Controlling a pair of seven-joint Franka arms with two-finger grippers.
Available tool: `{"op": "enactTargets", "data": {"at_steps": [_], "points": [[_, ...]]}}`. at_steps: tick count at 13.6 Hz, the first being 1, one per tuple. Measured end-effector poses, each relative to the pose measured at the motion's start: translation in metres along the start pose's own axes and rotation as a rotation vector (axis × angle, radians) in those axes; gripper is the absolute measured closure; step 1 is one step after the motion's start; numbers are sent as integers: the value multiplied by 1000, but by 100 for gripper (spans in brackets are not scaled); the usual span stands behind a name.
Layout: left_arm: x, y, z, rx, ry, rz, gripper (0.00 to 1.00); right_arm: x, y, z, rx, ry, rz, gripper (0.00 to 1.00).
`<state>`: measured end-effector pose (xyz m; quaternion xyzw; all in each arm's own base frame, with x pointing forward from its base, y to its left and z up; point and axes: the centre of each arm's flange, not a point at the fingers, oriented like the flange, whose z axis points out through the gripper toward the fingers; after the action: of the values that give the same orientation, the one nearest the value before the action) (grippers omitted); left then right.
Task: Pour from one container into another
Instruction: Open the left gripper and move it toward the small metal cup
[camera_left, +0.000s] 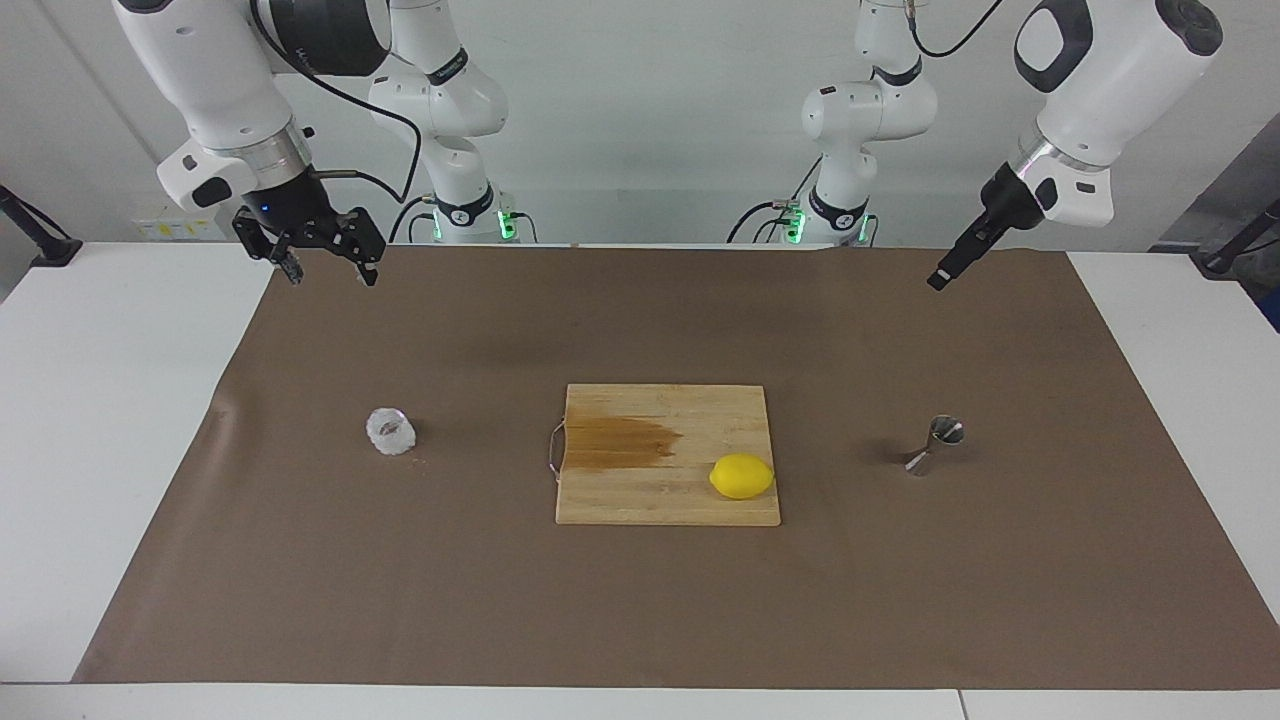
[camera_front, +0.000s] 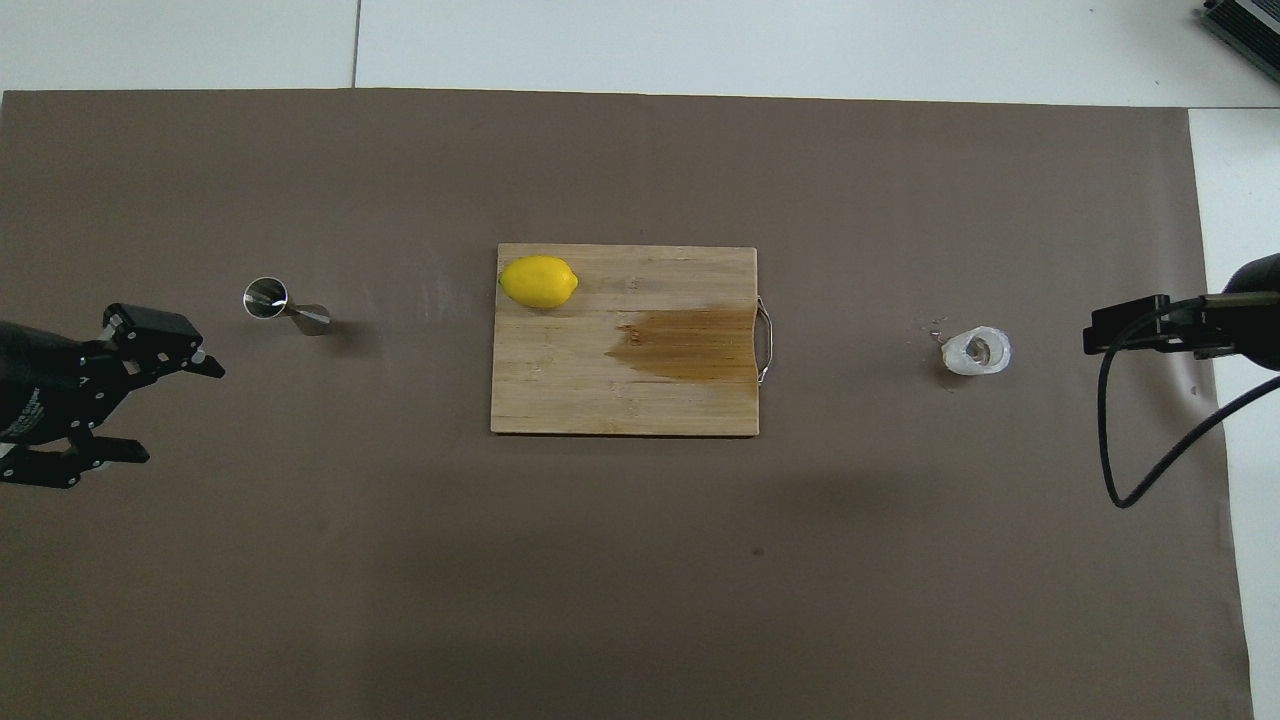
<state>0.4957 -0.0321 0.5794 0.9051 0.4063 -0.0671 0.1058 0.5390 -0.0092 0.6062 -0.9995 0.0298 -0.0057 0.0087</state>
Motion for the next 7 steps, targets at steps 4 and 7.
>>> {"op": "enactTargets", "data": {"at_steps": [4,7], "points": [[15,-9,3,-99,-20,-284,0,0,0,0,0,0,0,0],[21,-9,14,-182,-13,-528,0,0,0,0,0,0,0,0]]}}
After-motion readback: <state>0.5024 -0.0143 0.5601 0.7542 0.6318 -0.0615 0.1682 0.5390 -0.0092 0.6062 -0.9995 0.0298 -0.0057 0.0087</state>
